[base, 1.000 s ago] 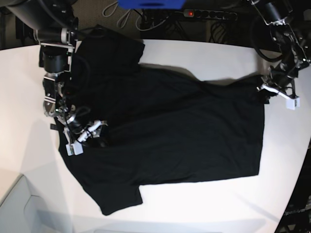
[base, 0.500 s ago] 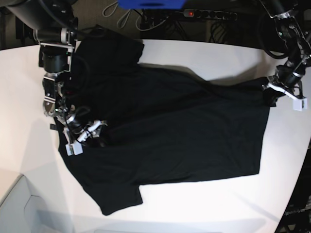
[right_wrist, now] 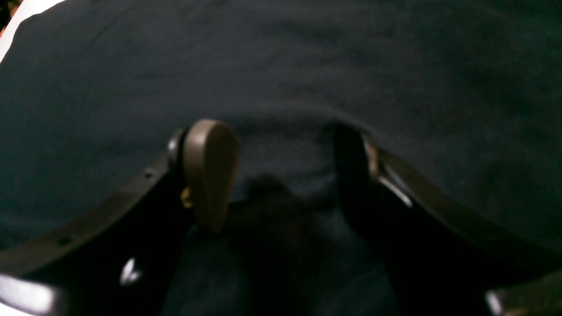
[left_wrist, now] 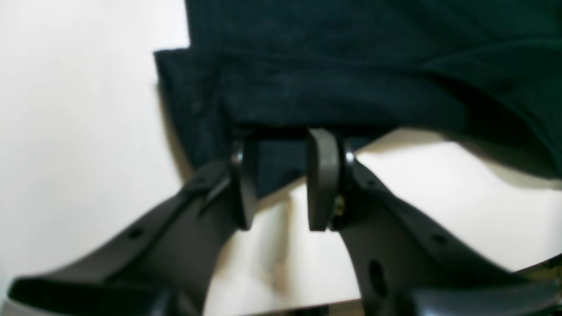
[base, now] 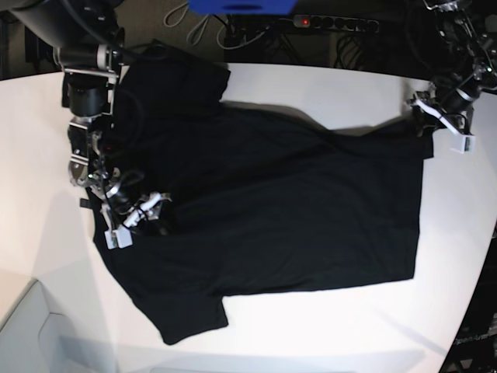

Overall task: Layout the t-shirt on the table in an organized manner, then fold the t-shirt properly
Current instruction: 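Hold the shirt edges with both grippers to keep it taut, then release the shirt edge with the left gripper and regrasp it nearer the sleeve, then pull the shirt side with the left gripper toward the collar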

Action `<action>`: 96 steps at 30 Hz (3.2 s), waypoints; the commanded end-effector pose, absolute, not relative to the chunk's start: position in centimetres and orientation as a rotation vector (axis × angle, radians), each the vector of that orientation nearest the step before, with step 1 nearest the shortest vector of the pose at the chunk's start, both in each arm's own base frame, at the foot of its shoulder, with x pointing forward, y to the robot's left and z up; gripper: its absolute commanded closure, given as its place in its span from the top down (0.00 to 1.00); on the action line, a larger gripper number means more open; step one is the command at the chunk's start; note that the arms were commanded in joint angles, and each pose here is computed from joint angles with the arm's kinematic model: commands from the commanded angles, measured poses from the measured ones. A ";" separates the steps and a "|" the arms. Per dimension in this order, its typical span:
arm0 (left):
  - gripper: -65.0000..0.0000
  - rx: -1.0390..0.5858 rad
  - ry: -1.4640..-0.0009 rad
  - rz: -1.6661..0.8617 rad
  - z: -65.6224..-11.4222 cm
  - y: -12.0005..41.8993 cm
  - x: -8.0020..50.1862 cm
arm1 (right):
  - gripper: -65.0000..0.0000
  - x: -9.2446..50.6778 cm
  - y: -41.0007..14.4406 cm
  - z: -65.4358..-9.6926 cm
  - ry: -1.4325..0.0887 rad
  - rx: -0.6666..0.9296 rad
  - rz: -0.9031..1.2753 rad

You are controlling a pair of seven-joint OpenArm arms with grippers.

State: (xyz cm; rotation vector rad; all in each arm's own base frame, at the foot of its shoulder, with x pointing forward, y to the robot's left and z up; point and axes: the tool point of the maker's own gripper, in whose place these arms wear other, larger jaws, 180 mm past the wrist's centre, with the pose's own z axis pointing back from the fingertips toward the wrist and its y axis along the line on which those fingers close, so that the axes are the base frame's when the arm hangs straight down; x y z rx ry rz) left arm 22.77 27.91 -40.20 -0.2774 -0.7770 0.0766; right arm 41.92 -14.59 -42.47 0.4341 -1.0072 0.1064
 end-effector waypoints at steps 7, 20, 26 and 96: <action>0.23 -0.226 -0.936 -0.007 -34.9 28.1 26.4 | 0.58 41.7 -15.5 -43.2 -0.962 0.388 0.115; 0.23 0.099 -0.815 -0.536 -33.7 22.0 37.1 | 0.58 41.2 -15.5 -43.7 -0.949 0.387 0.114; 0.23 0.140 -0.612 -0.747 -39.2 18.9 35.0 | 0.58 41.2 -15.5 -43.7 -0.949 0.387 0.114; 0.23 0.172 -0.887 -0.536 -33.6 26.2 45.3 | 0.57 34.2 -13.5 -34.4 -1.222 0.288 0.339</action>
